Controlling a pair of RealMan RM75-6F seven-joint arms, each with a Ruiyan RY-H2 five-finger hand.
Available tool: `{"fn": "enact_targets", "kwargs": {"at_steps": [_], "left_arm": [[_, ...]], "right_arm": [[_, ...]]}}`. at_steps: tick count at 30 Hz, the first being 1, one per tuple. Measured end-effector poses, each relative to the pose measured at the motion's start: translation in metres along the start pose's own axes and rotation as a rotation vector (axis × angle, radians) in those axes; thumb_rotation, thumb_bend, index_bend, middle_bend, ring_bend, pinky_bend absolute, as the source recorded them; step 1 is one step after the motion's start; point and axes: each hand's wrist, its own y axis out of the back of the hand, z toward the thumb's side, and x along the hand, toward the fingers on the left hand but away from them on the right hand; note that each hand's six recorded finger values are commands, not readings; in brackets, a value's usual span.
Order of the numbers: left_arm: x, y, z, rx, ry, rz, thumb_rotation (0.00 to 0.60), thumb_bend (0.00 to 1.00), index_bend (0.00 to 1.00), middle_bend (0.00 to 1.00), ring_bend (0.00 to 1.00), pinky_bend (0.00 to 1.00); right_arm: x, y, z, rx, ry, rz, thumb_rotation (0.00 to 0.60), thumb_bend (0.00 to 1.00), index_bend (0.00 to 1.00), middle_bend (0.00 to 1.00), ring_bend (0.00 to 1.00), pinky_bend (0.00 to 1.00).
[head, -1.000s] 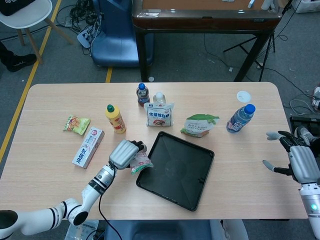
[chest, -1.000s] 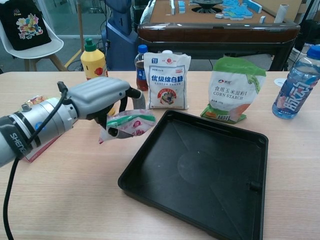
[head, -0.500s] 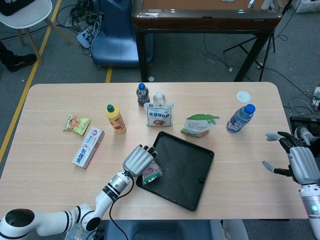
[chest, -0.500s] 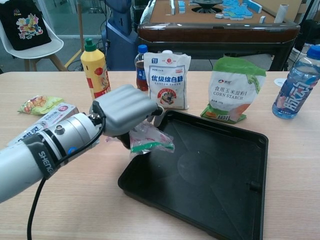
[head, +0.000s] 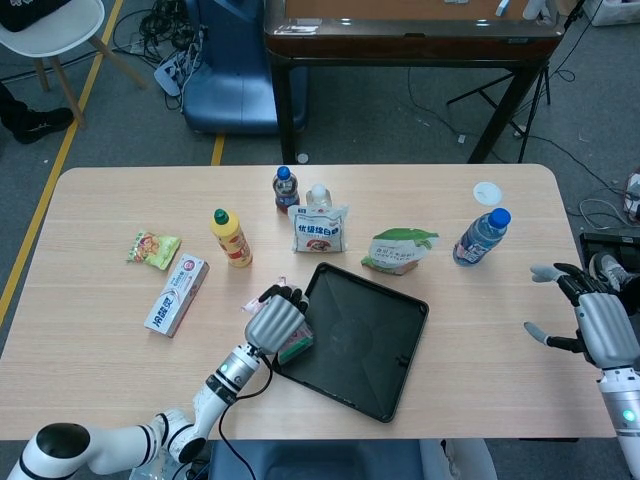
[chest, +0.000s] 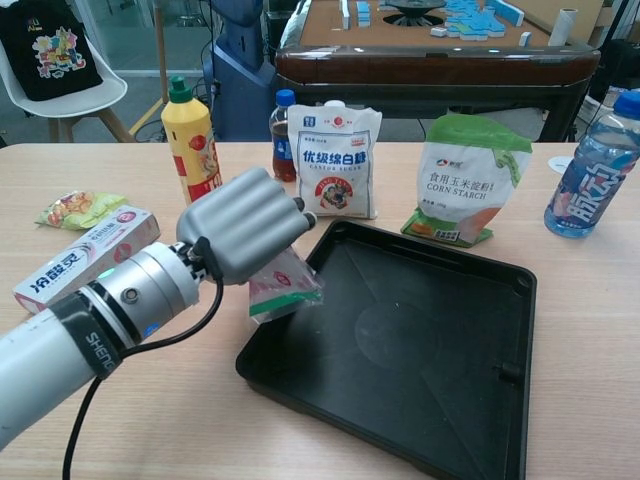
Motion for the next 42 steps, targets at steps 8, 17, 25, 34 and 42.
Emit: {"fn": "enact_targets", "kwargs": {"at_steps": [8,17,25,34,42], "left_arm": [[-0.007,0.007,0.015,0.098,-0.018,0.051,0.6,0.21,0.33,0.51,0.5,0.65],[-0.009,0.006,0.024,0.196,-0.031,0.054,0.6,0.21,0.26,0.51,0.49,0.65],[-0.013,0.0,0.029,0.29,-0.051,0.043,0.6,0.24,0.22,0.51,0.49,0.65],[-0.015,-0.003,0.027,0.337,-0.054,0.036,0.6,0.26,0.16,0.5,0.49,0.65],[-0.015,-0.008,0.026,0.359,-0.055,0.019,0.6,0.26,0.14,0.5,0.49,0.65]], "right_arm": [[0.0,0.001,0.0,0.001,-0.001,0.0,0.6,0.17,0.25,0.33,0.16,0.2],[0.001,0.001,-0.001,0.003,-0.006,-0.001,0.6,0.17,0.25,0.33,0.16,0.2],[0.001,0.001,-0.001,0.002,-0.005,-0.003,0.6,0.17,0.25,0.33,0.16,0.2],[0.001,0.002,-0.001,0.002,-0.007,-0.006,0.6,0.17,0.25,0.33,0.16,0.2],[0.002,0.003,-0.001,0.002,-0.008,-0.009,0.6,0.17,0.25,0.33,0.16,0.2]]}}
